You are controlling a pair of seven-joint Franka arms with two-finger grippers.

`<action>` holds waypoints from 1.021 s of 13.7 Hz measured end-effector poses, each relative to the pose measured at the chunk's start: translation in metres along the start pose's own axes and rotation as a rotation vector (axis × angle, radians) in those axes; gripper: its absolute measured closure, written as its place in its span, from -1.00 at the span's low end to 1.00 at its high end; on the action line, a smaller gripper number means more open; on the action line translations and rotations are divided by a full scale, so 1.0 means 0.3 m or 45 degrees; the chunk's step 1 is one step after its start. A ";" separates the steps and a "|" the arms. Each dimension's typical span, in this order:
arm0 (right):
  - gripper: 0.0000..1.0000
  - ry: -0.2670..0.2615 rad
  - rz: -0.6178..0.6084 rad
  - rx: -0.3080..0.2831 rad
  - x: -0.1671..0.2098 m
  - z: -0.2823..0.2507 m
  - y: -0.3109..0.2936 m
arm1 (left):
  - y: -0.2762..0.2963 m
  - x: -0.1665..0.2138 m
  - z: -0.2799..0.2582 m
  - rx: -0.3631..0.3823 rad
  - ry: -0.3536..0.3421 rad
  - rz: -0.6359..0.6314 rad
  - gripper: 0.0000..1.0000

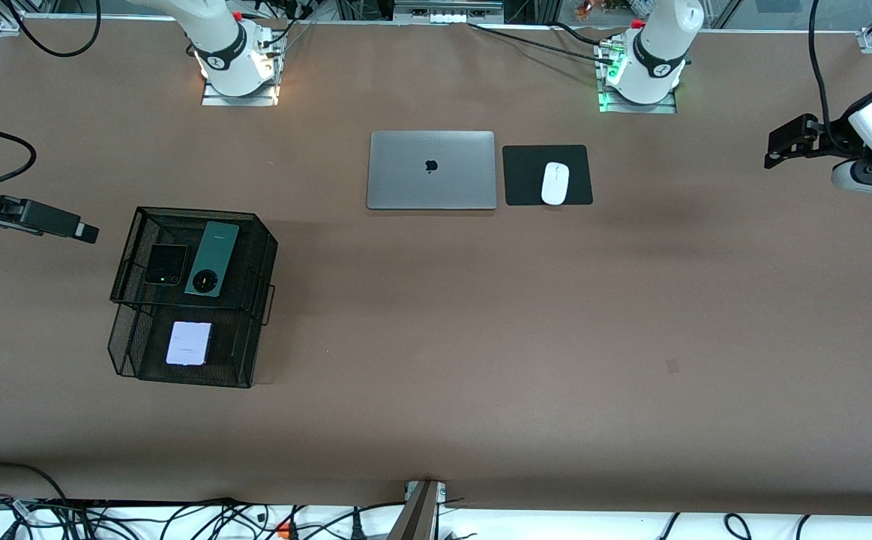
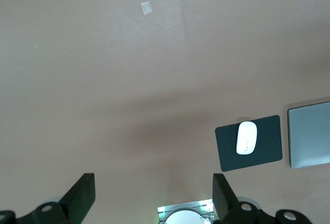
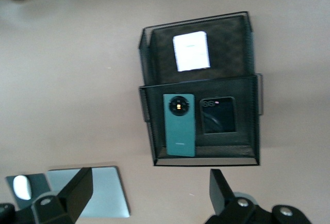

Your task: Place phones with both arms

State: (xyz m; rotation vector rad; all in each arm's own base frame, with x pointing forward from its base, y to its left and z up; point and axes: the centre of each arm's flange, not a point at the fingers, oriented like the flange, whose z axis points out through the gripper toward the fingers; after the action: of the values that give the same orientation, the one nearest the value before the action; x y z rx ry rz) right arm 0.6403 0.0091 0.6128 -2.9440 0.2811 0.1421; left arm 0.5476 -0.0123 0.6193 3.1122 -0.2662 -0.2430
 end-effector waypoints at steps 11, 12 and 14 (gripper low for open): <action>-1.00 0.149 -0.076 -0.210 -0.057 0.045 -0.055 | 0.000 0.000 0.000 0.000 0.000 0.000 -1.00; -1.00 0.161 -0.084 -0.227 -0.076 0.083 -0.035 | 0.000 0.000 0.000 0.000 0.000 0.000 -1.00; -1.00 0.176 -0.099 -0.257 -0.124 0.126 -0.041 | 0.000 0.000 0.000 0.000 0.000 0.000 -1.00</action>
State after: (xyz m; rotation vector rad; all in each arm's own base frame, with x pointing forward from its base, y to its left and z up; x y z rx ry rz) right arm 0.6033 0.0347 0.5820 -3.1655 0.1806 -0.0477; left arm 0.5476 -0.0122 0.6193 3.1122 -0.2660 -0.2431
